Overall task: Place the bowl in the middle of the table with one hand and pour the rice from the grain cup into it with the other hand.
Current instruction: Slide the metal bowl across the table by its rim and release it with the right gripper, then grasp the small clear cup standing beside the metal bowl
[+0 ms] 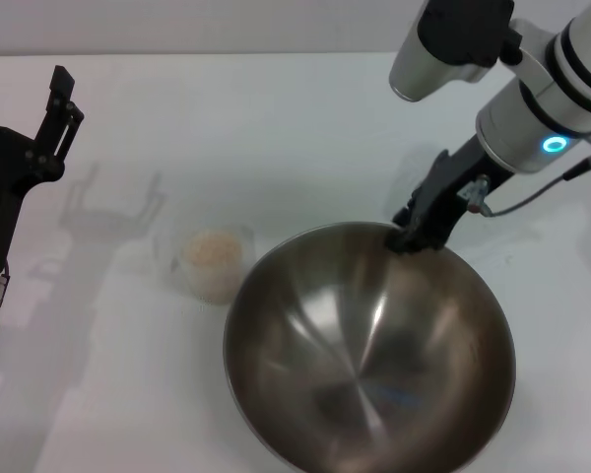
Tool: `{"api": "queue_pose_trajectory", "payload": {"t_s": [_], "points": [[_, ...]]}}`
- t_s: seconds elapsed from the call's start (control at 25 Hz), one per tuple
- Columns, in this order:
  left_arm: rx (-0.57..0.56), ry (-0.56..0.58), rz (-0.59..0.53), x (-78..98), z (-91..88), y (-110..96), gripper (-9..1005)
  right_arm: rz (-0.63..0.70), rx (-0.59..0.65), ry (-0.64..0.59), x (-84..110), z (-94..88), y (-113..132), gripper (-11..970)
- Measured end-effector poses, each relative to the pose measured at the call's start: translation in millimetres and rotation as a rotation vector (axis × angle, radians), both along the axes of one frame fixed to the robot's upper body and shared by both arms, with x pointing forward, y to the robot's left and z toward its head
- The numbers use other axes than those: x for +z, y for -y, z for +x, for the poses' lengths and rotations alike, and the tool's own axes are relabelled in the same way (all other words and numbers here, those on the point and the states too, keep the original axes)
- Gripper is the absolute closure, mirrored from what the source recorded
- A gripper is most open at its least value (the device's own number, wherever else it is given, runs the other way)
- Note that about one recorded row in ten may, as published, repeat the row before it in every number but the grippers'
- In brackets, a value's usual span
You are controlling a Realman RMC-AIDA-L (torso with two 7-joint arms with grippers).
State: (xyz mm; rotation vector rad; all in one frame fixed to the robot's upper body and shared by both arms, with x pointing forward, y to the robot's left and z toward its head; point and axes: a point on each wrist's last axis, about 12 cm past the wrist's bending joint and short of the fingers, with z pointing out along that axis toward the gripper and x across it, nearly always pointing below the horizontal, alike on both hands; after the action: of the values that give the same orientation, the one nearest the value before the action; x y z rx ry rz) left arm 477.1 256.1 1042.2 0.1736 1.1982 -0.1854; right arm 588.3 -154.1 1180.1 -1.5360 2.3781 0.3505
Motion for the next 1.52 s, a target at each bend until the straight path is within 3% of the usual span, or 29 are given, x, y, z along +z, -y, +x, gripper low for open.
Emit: {"api": "queue_pose_trajectory", "payload": {"t_s": [0.32, 0.44, 0.48, 0.52, 0.64, 0.68, 0.72, 0.88, 0.92, 1.04, 1.08, 1.12, 1.28, 1.52], "points": [[0.004, -0.004, 0.000, -0.9, -1.5, -1, 225, 0.056, 0.012, 0.171, 28.9, 4.2, -8, 642], [0.009, -0.005, -0.001, -1.1, -2.0, -2, 225, 0.115, -0.008, 0.305, 41.6, 10.8, -11, 550], [0.016, -0.005, -0.002, -1.3, -2.3, -3, 226, 0.149, -0.020, 0.396, 45.4, 14.7, -14, 550], [0.016, -0.005, -0.002, -1.3, -2.3, -3, 226, 0.149, -0.020, 0.396, 45.4, 14.7, -14, 550], [0.023, -0.004, -0.003, -1.2, -2.2, -4, 226, 0.205, -0.046, 0.561, 46.6, 18.6, -17, 550], [0.031, -0.001, -0.004, -0.7, -1.8, -6, 227, 0.246, -0.063, 0.677, 44.3, 18.7, -19, 550], [0.031, -0.001, -0.004, -0.7, -1.8, -6, 227, 0.246, -0.063, 0.677, 44.3, 18.7, -19, 550], [0.043, 0.002, -0.003, 0.1, -0.1, -8, 228, 0.343, -0.133, 0.944, 38.1, 16.4, -15, 551], [0.043, 0.002, -0.003, 0.1, -0.1, -8, 228, 0.343, -0.133, 0.944, 38.1, 16.4, -15, 551], [0.042, 0.002, -0.003, 0.2, 0.1, -8, 229, 0.404, -0.210, 1.125, 32.7, 14.0, -8, 551], [0.043, 0.002, 0.000, 0.1, 0.3, -9, 229, 0.427, -0.246, 1.221, 26.6, 10.5, -5, 551], [0.043, 0.002, 0.000, 0.1, 0.3, -9, 229, 0.427, -0.246, 1.221, 26.6, 10.5, -5, 551], [0.043, 0.004, 0.001, 0.8, 1.4, -9, 230, 0.499, -0.352, 1.456, 1.9, 0.0, 5, 550], [0.044, 0.009, 0.002, 1.5, 1.8, -10, 231, 0.687, -0.502, 1.579, -27.2, -12.5, 29, 551]]}}
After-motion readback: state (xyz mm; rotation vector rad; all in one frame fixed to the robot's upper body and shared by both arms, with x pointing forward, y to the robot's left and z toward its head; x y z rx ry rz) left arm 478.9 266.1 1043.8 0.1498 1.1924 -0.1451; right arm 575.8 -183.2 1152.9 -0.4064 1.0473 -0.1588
